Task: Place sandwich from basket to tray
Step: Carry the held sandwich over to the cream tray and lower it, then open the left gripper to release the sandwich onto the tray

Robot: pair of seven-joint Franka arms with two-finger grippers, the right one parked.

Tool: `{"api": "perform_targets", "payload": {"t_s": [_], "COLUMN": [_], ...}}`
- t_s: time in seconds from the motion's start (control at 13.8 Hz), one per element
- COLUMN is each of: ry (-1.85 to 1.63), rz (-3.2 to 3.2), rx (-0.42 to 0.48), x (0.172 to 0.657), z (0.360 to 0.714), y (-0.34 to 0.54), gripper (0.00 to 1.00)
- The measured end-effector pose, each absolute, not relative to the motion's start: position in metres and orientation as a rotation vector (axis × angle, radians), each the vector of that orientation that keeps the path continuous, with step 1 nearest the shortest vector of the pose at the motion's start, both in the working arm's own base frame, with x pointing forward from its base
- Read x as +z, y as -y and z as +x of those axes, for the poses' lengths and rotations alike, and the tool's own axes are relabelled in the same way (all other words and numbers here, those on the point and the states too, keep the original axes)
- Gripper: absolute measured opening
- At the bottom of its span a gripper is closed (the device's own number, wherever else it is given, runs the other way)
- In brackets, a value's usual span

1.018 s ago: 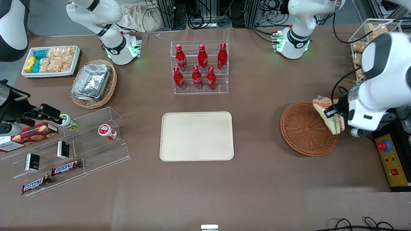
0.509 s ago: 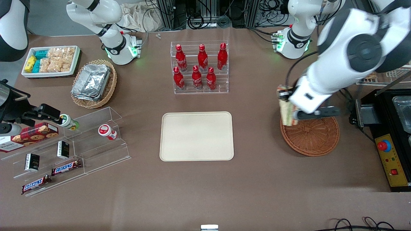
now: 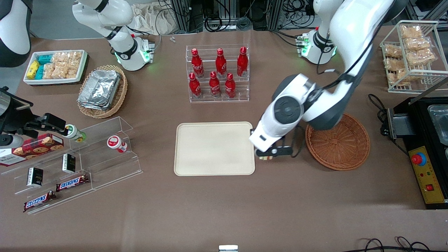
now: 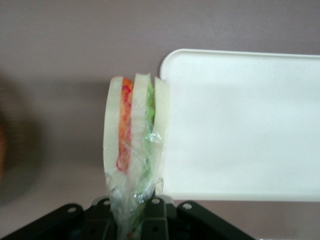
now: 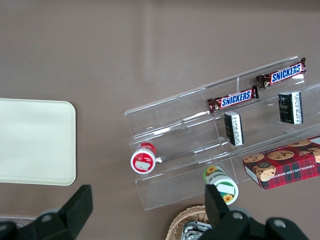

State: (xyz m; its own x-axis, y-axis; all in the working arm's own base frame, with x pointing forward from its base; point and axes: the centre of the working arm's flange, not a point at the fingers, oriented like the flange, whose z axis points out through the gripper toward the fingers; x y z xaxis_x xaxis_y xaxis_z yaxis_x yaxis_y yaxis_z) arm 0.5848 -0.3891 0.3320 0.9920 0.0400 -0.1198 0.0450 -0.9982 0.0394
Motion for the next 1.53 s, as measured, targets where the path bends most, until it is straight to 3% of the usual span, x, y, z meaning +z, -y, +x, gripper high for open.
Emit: {"api": "perform_targets", "payload": {"t_s": [0.29,1.09,1.24,1.53], "ry": [-0.099,-0.054,-0.053,-0.068], "rz": [3.023,3.043,3.045,3.039], "rx": [-0.127,-0.119,-0.112,-0.074], "x": [0.264,0.224,0.225,0.238], "z": [0.587,0.576,0.577,0.587], "y": [0.418,0.435,0.435,0.433], "gripper": [0.18,0.17,0.32,0.71]}}
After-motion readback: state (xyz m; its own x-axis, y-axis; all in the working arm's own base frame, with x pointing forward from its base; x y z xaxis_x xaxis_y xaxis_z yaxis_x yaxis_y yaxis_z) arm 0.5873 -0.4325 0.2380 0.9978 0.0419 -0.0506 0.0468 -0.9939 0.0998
